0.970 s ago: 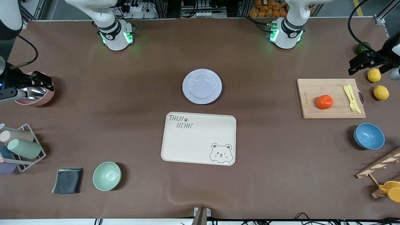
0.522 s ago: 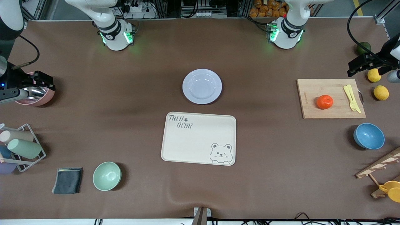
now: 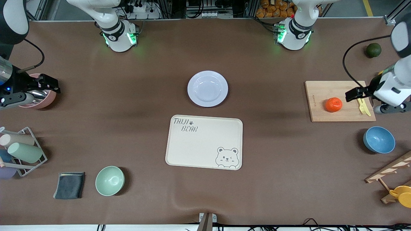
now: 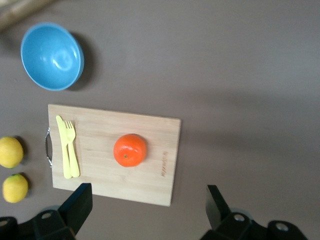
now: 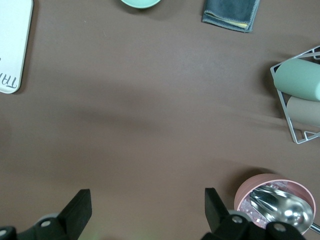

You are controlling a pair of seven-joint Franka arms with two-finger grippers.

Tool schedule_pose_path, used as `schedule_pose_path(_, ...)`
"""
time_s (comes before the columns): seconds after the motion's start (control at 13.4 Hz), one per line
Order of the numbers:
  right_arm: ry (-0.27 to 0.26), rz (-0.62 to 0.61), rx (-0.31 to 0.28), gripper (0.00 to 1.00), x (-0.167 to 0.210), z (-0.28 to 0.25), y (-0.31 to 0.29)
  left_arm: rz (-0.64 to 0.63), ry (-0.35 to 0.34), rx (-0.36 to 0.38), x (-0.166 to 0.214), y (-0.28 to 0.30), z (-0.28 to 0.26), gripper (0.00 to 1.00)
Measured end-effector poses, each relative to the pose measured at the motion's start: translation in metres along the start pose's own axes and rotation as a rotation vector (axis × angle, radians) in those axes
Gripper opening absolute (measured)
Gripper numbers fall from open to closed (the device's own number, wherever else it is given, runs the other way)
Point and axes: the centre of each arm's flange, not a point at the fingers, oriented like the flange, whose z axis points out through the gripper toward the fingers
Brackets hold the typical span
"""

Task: Place orange and plate with both arms
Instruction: 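Reach the left gripper down to the orange on the cutting board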

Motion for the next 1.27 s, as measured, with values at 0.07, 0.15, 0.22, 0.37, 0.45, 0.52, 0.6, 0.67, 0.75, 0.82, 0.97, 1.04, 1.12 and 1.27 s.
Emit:
schedule_pose_path(0.07,-0.004,0.000,0.001,1.00,0.000,0.001,0.000,-0.020,0.006,0.010,-0.008,-0.016,0.032,1.00)
schedule_pose_path(0.15,-0.009,0.000,0.003,1.00,-0.001,0.001,0.000,-0.040,0.019,0.013,-0.018,-0.030,0.062,1.00)
schedule_pose_path(0.22,-0.012,0.000,0.004,1.00,-0.001,0.002,0.000,-0.055,0.031,0.011,-0.028,-0.041,0.089,1.00)
schedule_pose_path(0.37,-0.016,0.001,0.006,1.00,0.000,0.003,0.001,-0.074,0.059,-0.004,-0.050,-0.054,0.141,1.00)
schedule_pose_path(0.45,-0.018,0.001,0.006,1.00,0.000,0.004,0.001,-0.077,0.069,-0.010,-0.060,-0.054,0.163,1.00)
schedule_pose_path(0.52,-0.018,0.001,0.006,1.00,0.000,0.005,0.001,-0.076,0.065,-0.016,-0.069,-0.052,0.180,1.00)
schedule_pose_path(0.6,-0.018,0.000,0.007,1.00,0.001,0.005,0.001,-0.073,0.055,-0.020,-0.073,-0.050,0.193,1.00)
schedule_pose_path(0.67,-0.019,0.000,0.007,1.00,0.001,0.005,0.000,-0.073,0.049,-0.024,-0.074,-0.049,0.202,1.00)
schedule_pose_path(0.75,-0.022,0.000,0.011,1.00,0.002,0.007,0.000,-0.072,0.047,-0.028,-0.072,-0.049,0.211,1.00)
schedule_pose_path(0.82,-0.025,0.001,0.022,1.00,0.004,0.011,0.000,-0.071,0.049,-0.032,-0.070,-0.048,0.218,1.00)
schedule_pose_path(0.97,-0.034,0.002,0.044,1.00,0.008,0.018,0.000,-0.070,0.046,-0.038,-0.068,-0.046,0.231,1.00)
schedule_pose_path(1.04,-0.038,0.003,0.051,1.00,0.009,0.021,0.000,-0.069,0.041,-0.040,-0.068,-0.046,0.235,1.00)
schedule_pose_path(1.12,-0.042,0.003,0.054,1.00,0.010,0.023,0.000,-0.069,0.041,-0.042,-0.067,-0.046,0.238,1.00)
schedule_pose_path(1.27,-0.053,0.004,0.074,1.00,0.010,0.027,-0.002,-0.063,0.050,-0.041,-0.064,-0.046,0.245,1.00)
